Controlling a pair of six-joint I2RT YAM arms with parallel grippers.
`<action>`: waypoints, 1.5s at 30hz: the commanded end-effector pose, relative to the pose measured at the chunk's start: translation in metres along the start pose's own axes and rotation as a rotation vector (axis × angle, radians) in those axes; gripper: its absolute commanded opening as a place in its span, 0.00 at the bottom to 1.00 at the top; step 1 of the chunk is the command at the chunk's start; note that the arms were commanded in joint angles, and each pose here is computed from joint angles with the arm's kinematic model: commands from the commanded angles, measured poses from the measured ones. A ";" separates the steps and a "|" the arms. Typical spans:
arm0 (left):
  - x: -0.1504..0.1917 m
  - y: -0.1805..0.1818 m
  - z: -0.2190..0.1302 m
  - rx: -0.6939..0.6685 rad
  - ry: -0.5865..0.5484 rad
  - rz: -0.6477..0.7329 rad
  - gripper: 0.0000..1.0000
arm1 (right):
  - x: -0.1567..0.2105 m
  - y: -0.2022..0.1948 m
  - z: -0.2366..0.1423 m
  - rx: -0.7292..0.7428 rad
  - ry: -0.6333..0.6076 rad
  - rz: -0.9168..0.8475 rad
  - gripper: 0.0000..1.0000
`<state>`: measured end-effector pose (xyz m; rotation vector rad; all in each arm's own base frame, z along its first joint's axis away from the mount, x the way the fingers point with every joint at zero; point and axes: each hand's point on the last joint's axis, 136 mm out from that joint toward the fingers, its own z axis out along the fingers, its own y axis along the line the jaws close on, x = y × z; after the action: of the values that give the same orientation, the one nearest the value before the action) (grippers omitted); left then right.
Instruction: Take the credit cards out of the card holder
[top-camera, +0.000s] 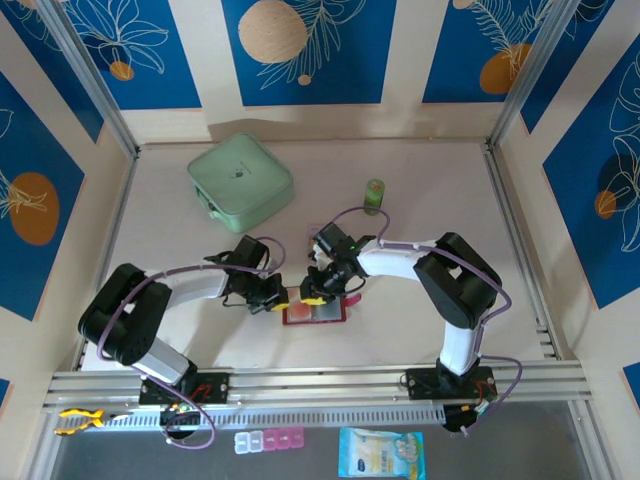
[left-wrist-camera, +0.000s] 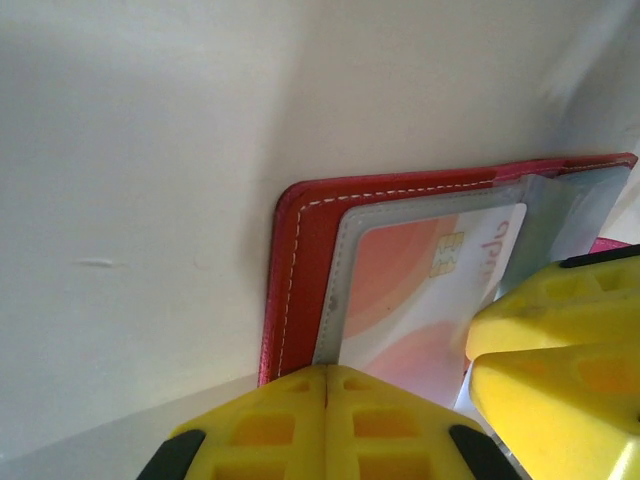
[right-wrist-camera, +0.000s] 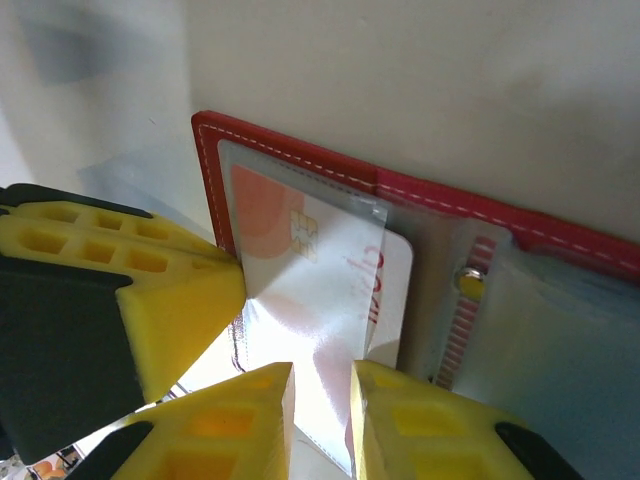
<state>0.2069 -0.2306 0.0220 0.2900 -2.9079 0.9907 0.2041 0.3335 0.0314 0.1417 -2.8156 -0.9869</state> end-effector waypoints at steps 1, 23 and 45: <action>0.003 0.012 0.003 -0.021 0.019 -0.005 0.00 | 0.003 0.001 0.005 0.002 0.035 0.016 0.22; 0.004 0.019 0.004 -0.046 0.032 -0.015 0.00 | 0.007 -0.024 -0.003 0.144 0.037 0.054 0.21; -0.001 -0.027 -0.013 0.023 0.018 0.069 0.00 | 0.008 -0.006 -0.021 0.092 -0.008 0.010 0.22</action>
<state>0.2114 -0.2334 0.0341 0.2352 -2.9161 0.9918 0.2068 0.3225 0.0413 0.1387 -2.8691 -0.8795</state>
